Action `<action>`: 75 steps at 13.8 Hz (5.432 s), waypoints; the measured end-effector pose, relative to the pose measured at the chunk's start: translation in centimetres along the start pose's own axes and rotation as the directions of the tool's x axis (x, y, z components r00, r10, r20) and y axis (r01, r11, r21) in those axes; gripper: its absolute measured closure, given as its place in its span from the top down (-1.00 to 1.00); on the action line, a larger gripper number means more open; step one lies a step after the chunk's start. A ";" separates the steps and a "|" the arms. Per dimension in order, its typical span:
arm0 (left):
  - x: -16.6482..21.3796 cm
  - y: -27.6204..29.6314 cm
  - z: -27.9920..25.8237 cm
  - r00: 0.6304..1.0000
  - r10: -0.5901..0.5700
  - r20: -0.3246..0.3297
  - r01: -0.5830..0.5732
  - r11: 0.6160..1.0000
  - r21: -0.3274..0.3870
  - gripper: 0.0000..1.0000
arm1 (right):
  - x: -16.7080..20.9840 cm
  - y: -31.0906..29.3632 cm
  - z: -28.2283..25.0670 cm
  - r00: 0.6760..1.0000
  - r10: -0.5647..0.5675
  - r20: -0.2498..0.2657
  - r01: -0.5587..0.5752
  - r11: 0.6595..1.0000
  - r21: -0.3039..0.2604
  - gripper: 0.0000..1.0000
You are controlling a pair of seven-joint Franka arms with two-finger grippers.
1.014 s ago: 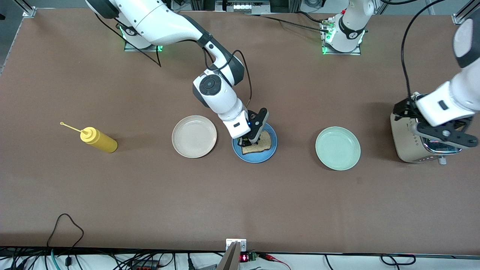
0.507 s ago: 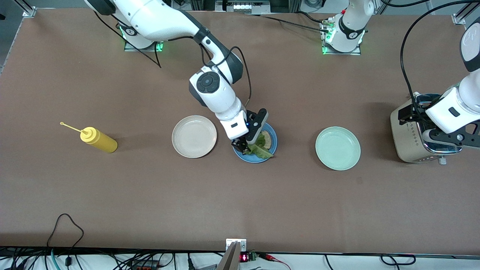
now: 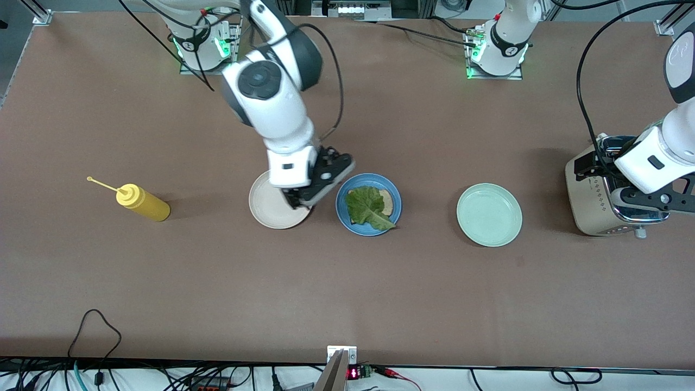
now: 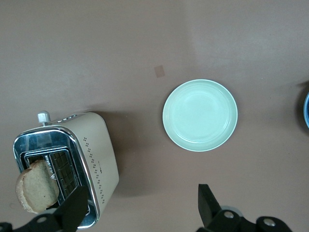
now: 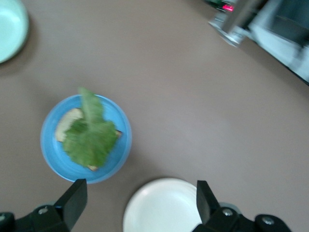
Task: Make sandwich in blue plate with both arms
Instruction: 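Release the lettuce onto the toast and draw the right gripper back, then grasp the yellow mustard bottle with the right gripper, then carry the mustard bottle over the blue plate and tilt it over lettuce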
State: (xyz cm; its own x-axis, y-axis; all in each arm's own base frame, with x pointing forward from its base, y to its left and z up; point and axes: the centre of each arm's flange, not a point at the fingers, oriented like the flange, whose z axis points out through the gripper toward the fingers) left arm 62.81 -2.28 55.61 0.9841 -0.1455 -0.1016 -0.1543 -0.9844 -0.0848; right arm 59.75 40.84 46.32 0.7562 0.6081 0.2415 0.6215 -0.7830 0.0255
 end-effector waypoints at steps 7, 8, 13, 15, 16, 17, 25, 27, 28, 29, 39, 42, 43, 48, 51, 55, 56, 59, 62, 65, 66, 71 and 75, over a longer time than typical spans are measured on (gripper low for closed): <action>-0.1 0.0 0.1 1.000 -0.001 0.012 0.002 1.000 -0.001 1.00 | -7.0 21.0 -8.8 0.965 0.258 0.054 -0.250 0.961 -0.119 1.00; -0.1 0.0 0.1 1.000 -0.002 0.013 0.002 1.000 -0.001 1.00 | -8.4 23.2 -9.8 0.969 0.235 0.075 -0.226 0.968 -0.108 1.00; -0.1 0.3 0.1 1.000 -0.005 0.012 0.005 0.999 -0.036 1.00 | -17.0 33.1 -12.8 0.994 0.091 0.058 -0.099 0.983 0.155 1.00; -0.1 0.4 0.0 1.000 -0.008 0.010 0.008 0.999 -0.052 1.00 | -21.3 37.5 -12.7 0.999 0.037 -0.004 -0.035 0.970 0.240 1.00; -0.2 0.4 0.0 1.000 -0.011 0.009 0.012 0.998 -0.056 1.00 | -23.6 39.4 -12.6 0.999 0.010 -0.043 0.003 0.958 0.287 1.00; -0.2 0.5 -0.1 1.000 -0.020 0.009 0.021 0.998 -0.058 1.00 | -25.9 41.2 -12.4 0.995 -0.016 -0.095 0.046 0.944 0.326 1.00; -0.6 -0.5 -0.1 0.998 -0.058 0.017 0.059 0.994 -0.088 1.00 | -41.8 50.1 -3.0 0.816 -0.062 -0.575 0.380 0.807 0.453 1.00; -0.6 -0.3 -0.2 0.998 -0.054 0.014 0.055 0.995 -0.088 1.00 | -45.1 51.5 1.3 0.749 -0.044 -0.661 0.432 0.790 0.436 1.00; -0.7 -0.2 -0.3 0.998 -0.054 0.012 0.055 0.995 -0.088 1.00 | -46.4 52.0 3.4 0.714 -0.042 -0.699 0.456 0.786 0.418 1.00; -0.7 -0.2 -0.4 0.998 -0.054 0.011 0.055 0.995 -0.087 1.00 | -47.7 52.2 5.4 0.678 -0.039 -0.734 0.480 0.779 0.403 1.00; -0.7 -0.2 -0.4 0.998 -0.054 0.011 0.055 0.995 -0.087 1.00 | -54.6 49.9 19.4 0.446 0.026 -0.894 0.602 0.731 0.322 1.00; -0.7 -0.2 -0.4 0.998 -0.054 0.012 0.055 0.995 -0.087 1.00 | -54.8 48.7 23.1 0.397 0.053 -0.916 0.605 0.735 0.305 1.00; -0.7 -0.2 -0.4 0.998 -0.055 0.012 0.055 0.995 -0.087 1.00 | -54.5 48.3 23.8 0.381 0.053 -0.923 0.613 0.733 0.295 1.00; -0.7 -0.2 -0.4 0.998 -0.055 0.012 0.056 0.995 -0.087 1.00 | -51.9 47.2 26.0 0.307 0.056 -0.950 0.637 0.729 0.249 1.00; -0.7 -0.2 -0.4 0.998 -0.055 0.012 0.056 0.995 -0.087 1.00 | -50.8 47.4 26.2 0.294 0.043 -0.955 0.649 0.724 0.232 1.00; -0.7 -0.2 -0.4 0.998 -0.055 0.012 0.056 0.995 -0.087 1.00 | -49.0 46.3 27.4 0.275 0.051 -0.960 0.660 0.716 0.227 1.00; -0.7 -0.2 -0.4 0.998 -0.055 0.012 0.056 0.995 -0.087 1.00 | -48.5 46.1 27.6 0.274 0.051 -0.960 0.665 0.711 0.228 1.00; -0.7 -0.2 -0.4 0.998 -0.055 0.012 0.056 0.995 -0.087 1.00 | -47.3 45.5 27.8 0.275 0.047 -0.960 0.680 0.697 0.228 0.96; -0.7 -0.2 -0.4 0.998 -0.055 0.012 0.056 0.995 -0.087 1.00 | -47.1 45.5 27.8 0.275 0.040 -0.961 0.683 0.695 0.224 0.46; -0.7 -0.2 -0.4 0.998 -0.055 0.012 0.056 0.995 -0.087 1.00 | -46.2 45.6 27.5 0.270 0.025 -0.963 0.693 0.689 0.212 0.08; -0.7 -0.2 -0.4 0.998 -0.055 0.012 0.056 0.995 -0.087 1.00 | -45.1 45.6 27.1 0.265 0.009 -0.964 0.705 0.681 0.200 0.04; -0.7 -0.2 -0.4 0.998 -0.055 0.012 0.056 0.994 -0.089 1.00 | -33.6 43.9 21.0 0.337 -0.131 -0.932 0.745 0.643 0.179 -0.15; -0.8 -0.1 -0.4 0.998 -0.054 0.013 0.055 0.994 -0.095 1.00 | -23.3 39.3 16.1 0.422 -0.277 -0.863 0.751 0.640 0.162 -0.21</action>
State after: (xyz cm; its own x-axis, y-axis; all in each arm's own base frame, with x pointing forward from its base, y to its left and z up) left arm 62.11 -2.12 56.07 0.9899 -0.0905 -0.1096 -0.0906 -0.9959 0.0038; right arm 69.83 -2.01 26.09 -0.0297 0.3604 0.9323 0.9989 -0.0227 0.0405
